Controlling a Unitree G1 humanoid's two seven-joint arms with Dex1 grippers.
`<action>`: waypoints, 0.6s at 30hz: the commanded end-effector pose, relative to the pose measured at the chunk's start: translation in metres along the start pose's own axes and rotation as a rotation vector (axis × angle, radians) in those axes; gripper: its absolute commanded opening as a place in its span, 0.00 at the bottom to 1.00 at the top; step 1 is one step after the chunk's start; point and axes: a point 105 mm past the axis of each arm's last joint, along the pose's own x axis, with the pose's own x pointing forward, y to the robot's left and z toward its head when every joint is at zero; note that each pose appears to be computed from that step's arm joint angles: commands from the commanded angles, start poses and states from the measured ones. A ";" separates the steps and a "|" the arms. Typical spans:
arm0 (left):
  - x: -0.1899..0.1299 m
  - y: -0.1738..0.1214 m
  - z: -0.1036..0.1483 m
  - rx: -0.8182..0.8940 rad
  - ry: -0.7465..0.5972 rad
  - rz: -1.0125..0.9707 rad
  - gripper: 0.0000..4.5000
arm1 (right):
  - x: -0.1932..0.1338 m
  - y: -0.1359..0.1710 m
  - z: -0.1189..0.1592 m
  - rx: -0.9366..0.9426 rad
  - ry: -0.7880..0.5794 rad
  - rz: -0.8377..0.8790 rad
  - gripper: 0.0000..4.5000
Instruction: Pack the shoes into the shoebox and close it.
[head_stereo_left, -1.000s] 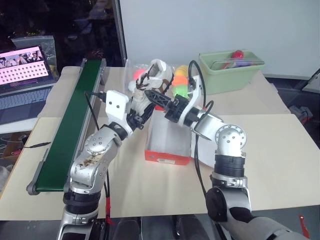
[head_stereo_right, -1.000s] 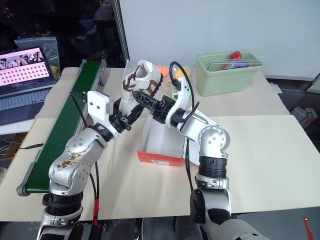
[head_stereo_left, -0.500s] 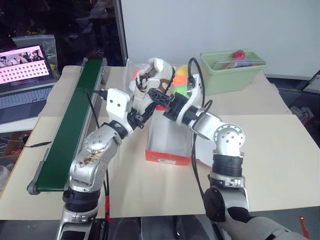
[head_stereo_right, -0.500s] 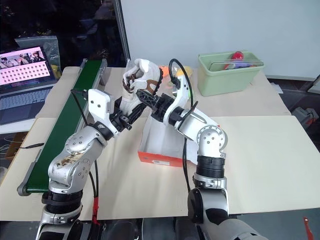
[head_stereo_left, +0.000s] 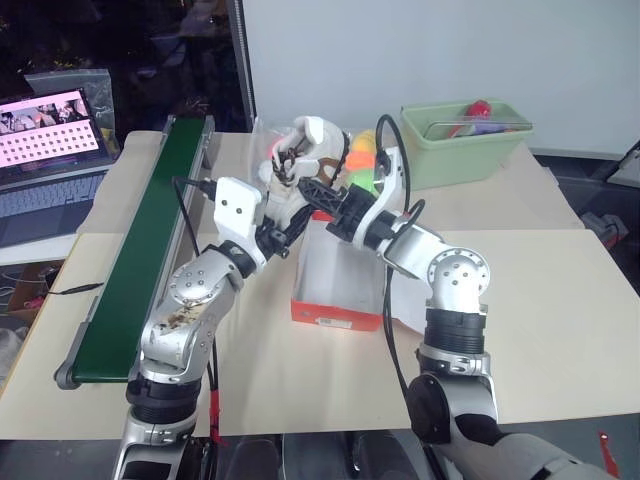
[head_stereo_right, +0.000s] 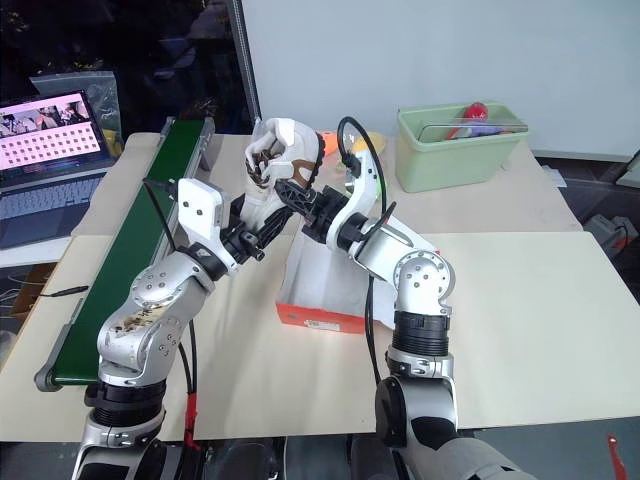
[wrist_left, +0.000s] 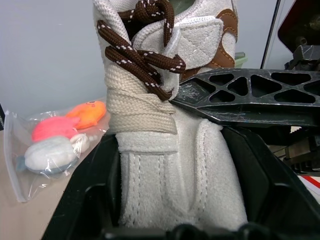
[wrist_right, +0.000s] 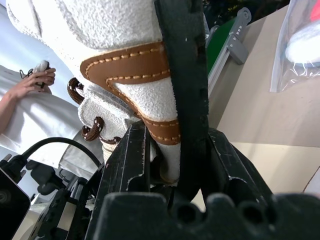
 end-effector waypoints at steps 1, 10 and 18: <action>0.001 -0.010 0.015 0.018 -0.053 -0.037 0.53 | 0.005 0.031 0.008 -0.002 -0.068 0.112 0.24; 0.000 -0.006 0.020 0.046 -0.071 -0.025 0.96 | 0.004 0.028 0.011 -0.014 -0.077 0.096 0.24; -0.003 -0.009 0.016 0.090 -0.053 -0.046 0.98 | -0.007 -0.022 0.073 -0.052 -0.365 -0.188 0.24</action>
